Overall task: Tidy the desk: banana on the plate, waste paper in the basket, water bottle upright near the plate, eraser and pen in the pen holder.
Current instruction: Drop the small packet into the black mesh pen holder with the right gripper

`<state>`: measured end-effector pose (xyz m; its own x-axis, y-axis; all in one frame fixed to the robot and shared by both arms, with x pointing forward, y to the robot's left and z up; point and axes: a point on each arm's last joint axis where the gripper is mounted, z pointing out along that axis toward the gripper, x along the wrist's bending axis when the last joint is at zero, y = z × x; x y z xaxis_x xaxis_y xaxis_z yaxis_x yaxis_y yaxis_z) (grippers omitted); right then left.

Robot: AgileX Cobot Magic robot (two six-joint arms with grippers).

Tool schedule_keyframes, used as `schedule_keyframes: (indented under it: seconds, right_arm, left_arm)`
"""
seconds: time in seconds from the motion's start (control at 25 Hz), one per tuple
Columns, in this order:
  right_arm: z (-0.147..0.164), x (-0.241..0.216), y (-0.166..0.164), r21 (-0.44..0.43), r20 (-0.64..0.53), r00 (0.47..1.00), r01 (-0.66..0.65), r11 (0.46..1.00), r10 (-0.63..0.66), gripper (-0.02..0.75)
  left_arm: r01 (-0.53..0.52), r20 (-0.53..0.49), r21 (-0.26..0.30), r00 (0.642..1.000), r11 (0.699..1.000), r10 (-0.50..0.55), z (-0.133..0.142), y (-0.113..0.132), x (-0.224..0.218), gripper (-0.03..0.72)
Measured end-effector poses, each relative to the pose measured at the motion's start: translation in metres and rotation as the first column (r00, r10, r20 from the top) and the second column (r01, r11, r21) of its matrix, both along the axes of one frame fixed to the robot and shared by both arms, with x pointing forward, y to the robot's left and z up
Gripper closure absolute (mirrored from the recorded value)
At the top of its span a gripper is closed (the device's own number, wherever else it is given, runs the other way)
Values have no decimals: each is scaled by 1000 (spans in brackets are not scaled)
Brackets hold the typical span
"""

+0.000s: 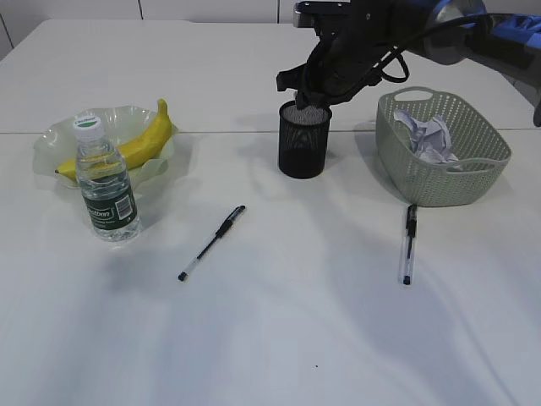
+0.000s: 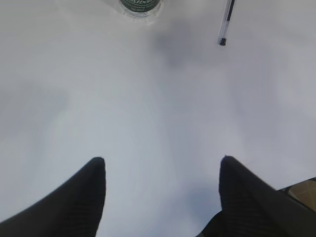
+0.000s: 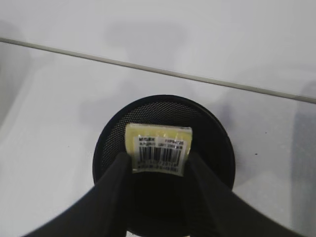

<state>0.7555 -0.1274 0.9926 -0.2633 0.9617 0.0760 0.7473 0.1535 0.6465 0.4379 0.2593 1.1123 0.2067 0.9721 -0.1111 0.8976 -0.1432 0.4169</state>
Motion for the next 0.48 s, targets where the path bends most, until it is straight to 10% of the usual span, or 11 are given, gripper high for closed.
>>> schedule_keyframes:
  seconds: [0.48]
  right_arm:
    - [-1,0,0,-7,1,1000,-9,1000,9,489]
  left_arm:
    - [0,0,0,1000,1000,0,0,0,0,172]
